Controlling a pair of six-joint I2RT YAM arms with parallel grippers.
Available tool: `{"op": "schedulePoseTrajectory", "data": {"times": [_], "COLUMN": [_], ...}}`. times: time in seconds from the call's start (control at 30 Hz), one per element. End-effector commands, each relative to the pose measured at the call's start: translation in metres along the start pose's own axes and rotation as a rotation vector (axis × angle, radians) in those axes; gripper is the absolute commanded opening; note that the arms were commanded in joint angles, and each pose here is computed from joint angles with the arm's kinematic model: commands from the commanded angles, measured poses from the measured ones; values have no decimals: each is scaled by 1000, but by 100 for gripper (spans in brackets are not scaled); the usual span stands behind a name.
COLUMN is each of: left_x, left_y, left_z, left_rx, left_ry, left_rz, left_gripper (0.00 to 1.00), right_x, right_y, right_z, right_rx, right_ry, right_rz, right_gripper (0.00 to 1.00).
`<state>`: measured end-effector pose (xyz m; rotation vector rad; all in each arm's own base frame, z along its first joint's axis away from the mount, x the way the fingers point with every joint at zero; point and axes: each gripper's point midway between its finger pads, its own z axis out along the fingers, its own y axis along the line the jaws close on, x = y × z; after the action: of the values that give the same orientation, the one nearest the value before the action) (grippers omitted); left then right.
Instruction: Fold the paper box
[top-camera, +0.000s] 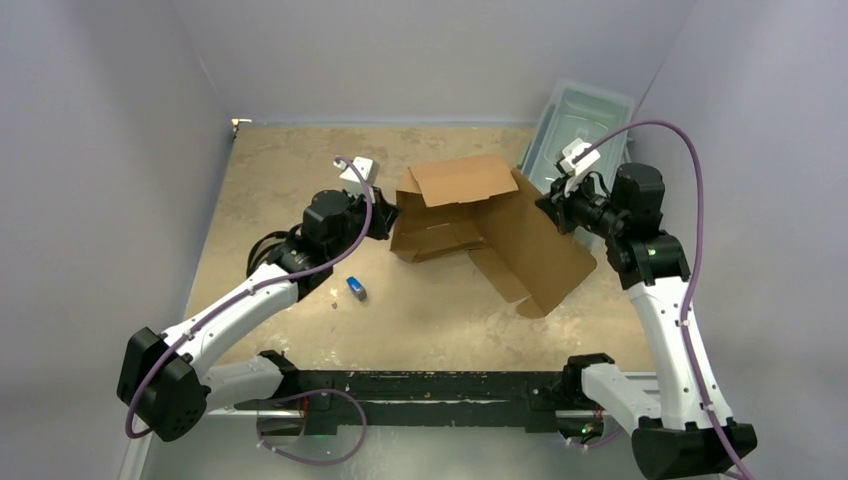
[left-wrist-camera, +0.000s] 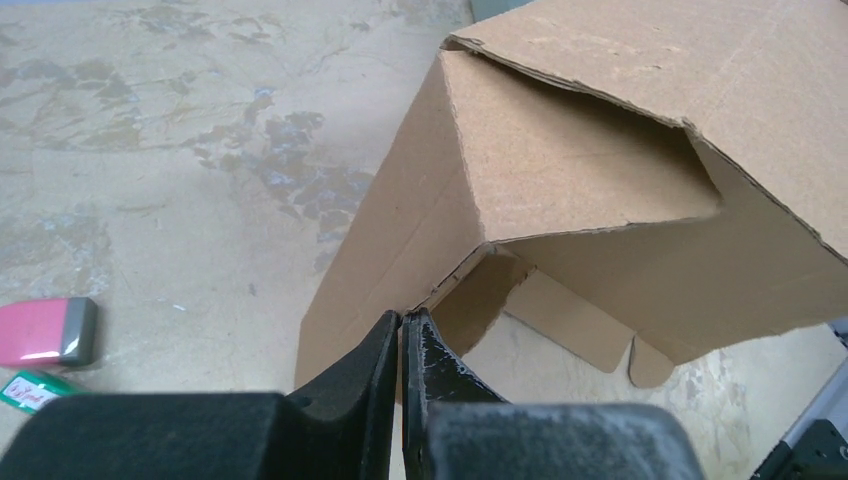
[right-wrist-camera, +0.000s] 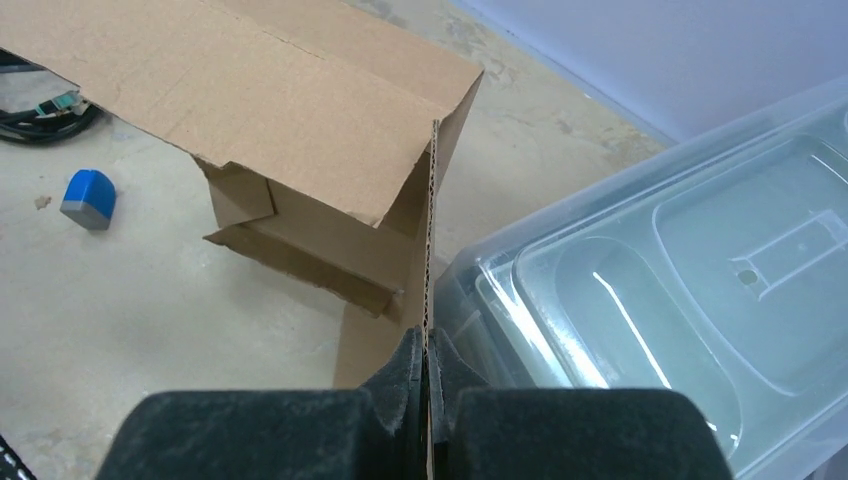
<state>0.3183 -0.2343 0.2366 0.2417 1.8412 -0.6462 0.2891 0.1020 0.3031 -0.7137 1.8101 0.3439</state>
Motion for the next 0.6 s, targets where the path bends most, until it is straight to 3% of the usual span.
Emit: {"op": "schedulePoseTrajectory", "data": {"times": [0.0, 0.57], "left_x": [-9, -8], "left_y": [-24, -53], "left_z": [-1, 4], "left_rx": [106, 284], "left_ry": [-14, 14], "left_rz": [-50, -189], "left_gripper": [6, 36], "right_x": [-10, 1], "right_y": [12, 1], "right_z": [4, 7], "right_rx": [-62, -5], "right_ry": [-69, -62], "right_rz": [26, 47], "right_gripper": [0, 0]}}
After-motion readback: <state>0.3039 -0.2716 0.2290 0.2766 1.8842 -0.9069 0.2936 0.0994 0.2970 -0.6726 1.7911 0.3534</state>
